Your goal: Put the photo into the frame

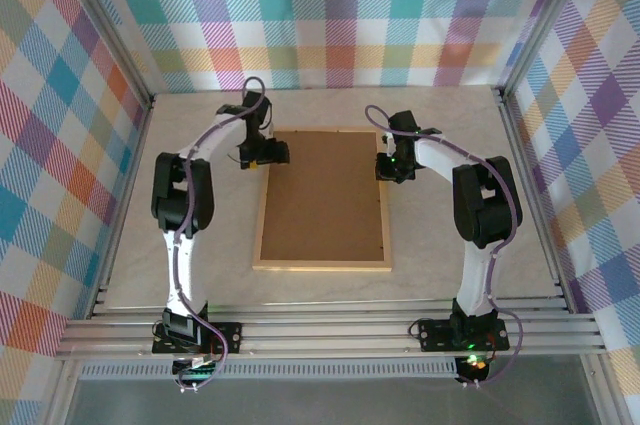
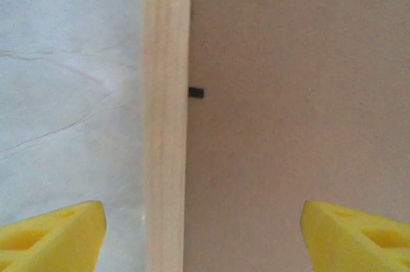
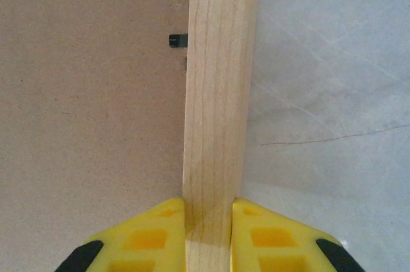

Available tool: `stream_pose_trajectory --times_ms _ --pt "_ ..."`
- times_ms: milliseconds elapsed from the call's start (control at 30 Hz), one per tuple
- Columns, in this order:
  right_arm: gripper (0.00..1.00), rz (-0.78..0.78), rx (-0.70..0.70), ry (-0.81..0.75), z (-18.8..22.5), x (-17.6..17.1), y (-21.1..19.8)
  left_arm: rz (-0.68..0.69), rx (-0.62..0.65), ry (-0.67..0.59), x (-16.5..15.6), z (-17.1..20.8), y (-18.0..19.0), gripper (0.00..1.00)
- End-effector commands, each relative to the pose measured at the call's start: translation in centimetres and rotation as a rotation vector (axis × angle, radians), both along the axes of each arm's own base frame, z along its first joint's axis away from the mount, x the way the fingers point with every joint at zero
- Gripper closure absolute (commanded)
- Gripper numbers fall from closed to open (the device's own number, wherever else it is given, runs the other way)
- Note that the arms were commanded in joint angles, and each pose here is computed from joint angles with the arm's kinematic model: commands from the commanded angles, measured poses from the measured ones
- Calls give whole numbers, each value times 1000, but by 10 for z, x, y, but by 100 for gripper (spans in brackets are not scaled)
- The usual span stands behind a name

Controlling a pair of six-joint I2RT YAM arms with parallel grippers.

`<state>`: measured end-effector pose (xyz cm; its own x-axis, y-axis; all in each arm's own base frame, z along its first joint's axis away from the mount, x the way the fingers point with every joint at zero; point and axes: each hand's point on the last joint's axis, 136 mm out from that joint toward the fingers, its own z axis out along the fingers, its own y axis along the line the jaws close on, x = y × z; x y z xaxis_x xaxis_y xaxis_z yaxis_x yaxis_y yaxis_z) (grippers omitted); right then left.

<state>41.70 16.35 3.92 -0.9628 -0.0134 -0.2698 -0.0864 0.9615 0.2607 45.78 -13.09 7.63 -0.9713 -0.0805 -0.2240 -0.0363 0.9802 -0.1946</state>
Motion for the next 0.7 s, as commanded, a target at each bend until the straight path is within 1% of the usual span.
stream_pose_trajectory --times_ms 0,100,300,400,500,667 --pt "81 8 -38 90 -18 -20 -2 59 -11 -55 -11 36 23 20" --pt "81 8 -34 89 -17 -20 -1 94 -10 -61 -25 37 33 20" --pt "81 7 -33 83 -15 -19 -1 159 7 -33 -62 19 50 20" --pt "81 7 -35 85 -15 -19 -1 170 -17 -19 -76 10 49 20" --pt "81 6 -33 88 -17 -20 -1 170 -58 -17 -81 2 43 20" --pt "81 1 -25 93 -18 -21 0 187 -86 12 -83 -16 39 19"
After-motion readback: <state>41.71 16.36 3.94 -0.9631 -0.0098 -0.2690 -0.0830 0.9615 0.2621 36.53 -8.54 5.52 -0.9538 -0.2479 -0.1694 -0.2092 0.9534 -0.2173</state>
